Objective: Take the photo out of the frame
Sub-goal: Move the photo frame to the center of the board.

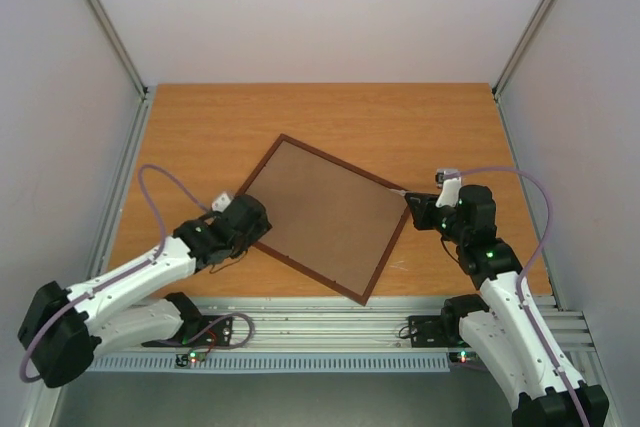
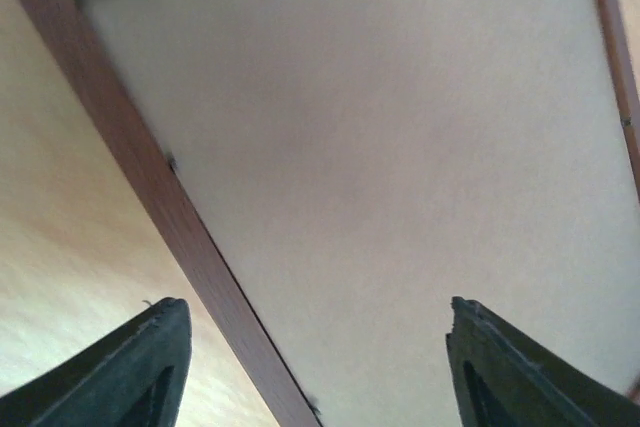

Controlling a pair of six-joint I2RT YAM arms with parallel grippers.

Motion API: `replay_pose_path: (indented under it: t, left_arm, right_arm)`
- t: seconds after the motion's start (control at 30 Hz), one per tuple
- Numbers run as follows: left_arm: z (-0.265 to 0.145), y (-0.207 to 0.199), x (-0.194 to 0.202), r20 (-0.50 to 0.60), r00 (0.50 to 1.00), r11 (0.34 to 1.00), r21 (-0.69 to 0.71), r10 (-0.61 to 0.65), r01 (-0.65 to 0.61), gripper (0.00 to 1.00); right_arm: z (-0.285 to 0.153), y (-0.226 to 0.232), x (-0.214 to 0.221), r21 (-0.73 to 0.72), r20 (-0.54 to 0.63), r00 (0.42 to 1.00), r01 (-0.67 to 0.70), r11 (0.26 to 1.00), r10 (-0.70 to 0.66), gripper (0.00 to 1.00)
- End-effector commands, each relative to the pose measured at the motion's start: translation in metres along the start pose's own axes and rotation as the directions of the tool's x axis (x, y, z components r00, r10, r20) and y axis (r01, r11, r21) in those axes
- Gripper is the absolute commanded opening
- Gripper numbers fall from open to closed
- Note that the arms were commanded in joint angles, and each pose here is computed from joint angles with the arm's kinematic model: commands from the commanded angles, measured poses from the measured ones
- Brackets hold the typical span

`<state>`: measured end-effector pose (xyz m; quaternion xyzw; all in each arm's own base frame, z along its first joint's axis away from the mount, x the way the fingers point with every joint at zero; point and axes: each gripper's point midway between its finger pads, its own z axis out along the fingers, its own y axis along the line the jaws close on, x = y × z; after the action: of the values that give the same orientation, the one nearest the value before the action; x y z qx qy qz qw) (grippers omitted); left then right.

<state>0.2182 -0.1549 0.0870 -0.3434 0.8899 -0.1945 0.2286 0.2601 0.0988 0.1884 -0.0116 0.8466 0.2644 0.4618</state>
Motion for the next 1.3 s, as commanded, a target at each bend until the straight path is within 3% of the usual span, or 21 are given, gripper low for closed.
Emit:
replay_pose_path:
  t: [0.0,0.23,0.6,0.9,1.27]
  left_arm:
    - [-0.026,0.016,-0.059,0.188,0.951,0.964,-0.147,0.247,-0.222,0.74]
    - [-0.014,0.012,-0.12,0.254,0.915,0.948,-0.143,0.314,-0.286,0.81]
    - [0.063,0.01,-0.141,0.033,0.977,0.978,0.02,0.208,-0.209,0.84]
    - [0.082,0.018,-0.119,-0.108,0.971,0.976,0.073,0.214,-0.207,0.85]
    - [0.071,0.034,-0.057,-0.246,0.951,0.977,0.145,0.186,-0.154,0.76]
  right_arm:
    - [0.001,0.004,-0.004,-0.026,0.015,1.0,-0.002,1.0,0.003,0.01]
    - [0.003,0.004,-0.002,-0.034,0.008,1.0,-0.001,0.999,0.001,0.01]
    - [0.007,0.004,0.0,-0.041,-0.003,1.0,-0.003,0.999,0.003,0.01]
    - [0.01,0.005,0.001,-0.05,-0.015,1.0,-0.005,0.999,0.004,0.01]
    - [0.01,0.008,0.002,-0.07,-0.019,1.0,-0.005,0.998,0.003,0.01]
